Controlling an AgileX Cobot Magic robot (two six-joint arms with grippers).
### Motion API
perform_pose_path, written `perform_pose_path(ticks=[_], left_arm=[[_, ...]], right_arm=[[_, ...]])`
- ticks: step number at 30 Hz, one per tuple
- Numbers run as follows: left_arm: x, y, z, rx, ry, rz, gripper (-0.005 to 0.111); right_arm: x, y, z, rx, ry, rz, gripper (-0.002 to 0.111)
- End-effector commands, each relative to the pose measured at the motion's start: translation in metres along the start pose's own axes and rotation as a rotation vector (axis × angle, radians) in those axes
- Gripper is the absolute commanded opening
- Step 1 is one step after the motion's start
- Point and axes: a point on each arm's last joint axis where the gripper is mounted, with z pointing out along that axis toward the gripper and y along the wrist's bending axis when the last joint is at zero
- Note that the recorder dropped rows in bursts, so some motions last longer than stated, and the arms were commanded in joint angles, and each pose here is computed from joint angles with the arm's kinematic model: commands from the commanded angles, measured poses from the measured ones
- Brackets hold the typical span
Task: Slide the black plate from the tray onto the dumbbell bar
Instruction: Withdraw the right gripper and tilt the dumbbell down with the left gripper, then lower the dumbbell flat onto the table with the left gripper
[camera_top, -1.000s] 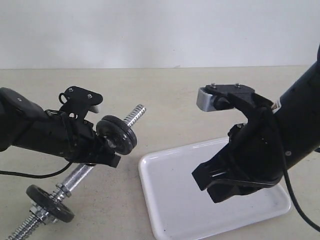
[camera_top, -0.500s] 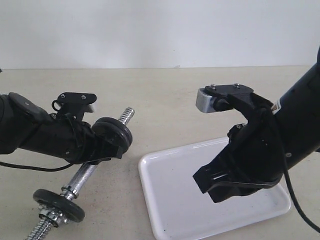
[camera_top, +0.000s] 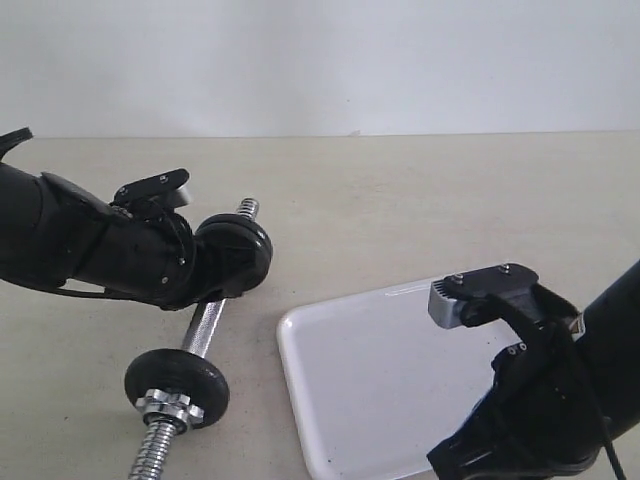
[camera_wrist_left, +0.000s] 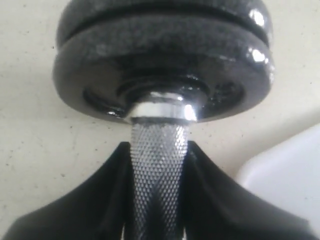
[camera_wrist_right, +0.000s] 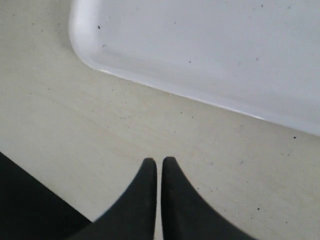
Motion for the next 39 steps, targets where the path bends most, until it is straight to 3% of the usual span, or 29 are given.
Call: perform_pose_path(ticks=[1, 7, 16, 29, 39], left_arm=[[0.004, -0.008, 0.001, 0.081, 0.051, -0.126, 0.004], [0.013, -0.008, 0.001, 0.107, 0.087, -0.255, 0.004], [0.054, 0.023, 0.001, -0.043, 0.152, -0.386, 0.004], [0.062, 0.023, 0.000, -0.024, 0.189, -0.392, 0.004], [0.062, 0.021, 0.000, 0.002, 0.199, -0.320, 0.004]], right_arm=[[0.000, 0.000, 0.001, -0.002, -0.013, 0.001, 0.000], [-0.001, 0.002, 0.001, -0.024, -0.022, -0.001, 0.000], [-0.001, 0.003, 0.001, -0.039, -0.020, -0.026, 0.000], [-0.001, 0.005, 0.001, -0.057, -0.025, -0.015, 0.000], [-0.002, 0.004, 0.001, -0.054, -0.032, -0.015, 0.000]])
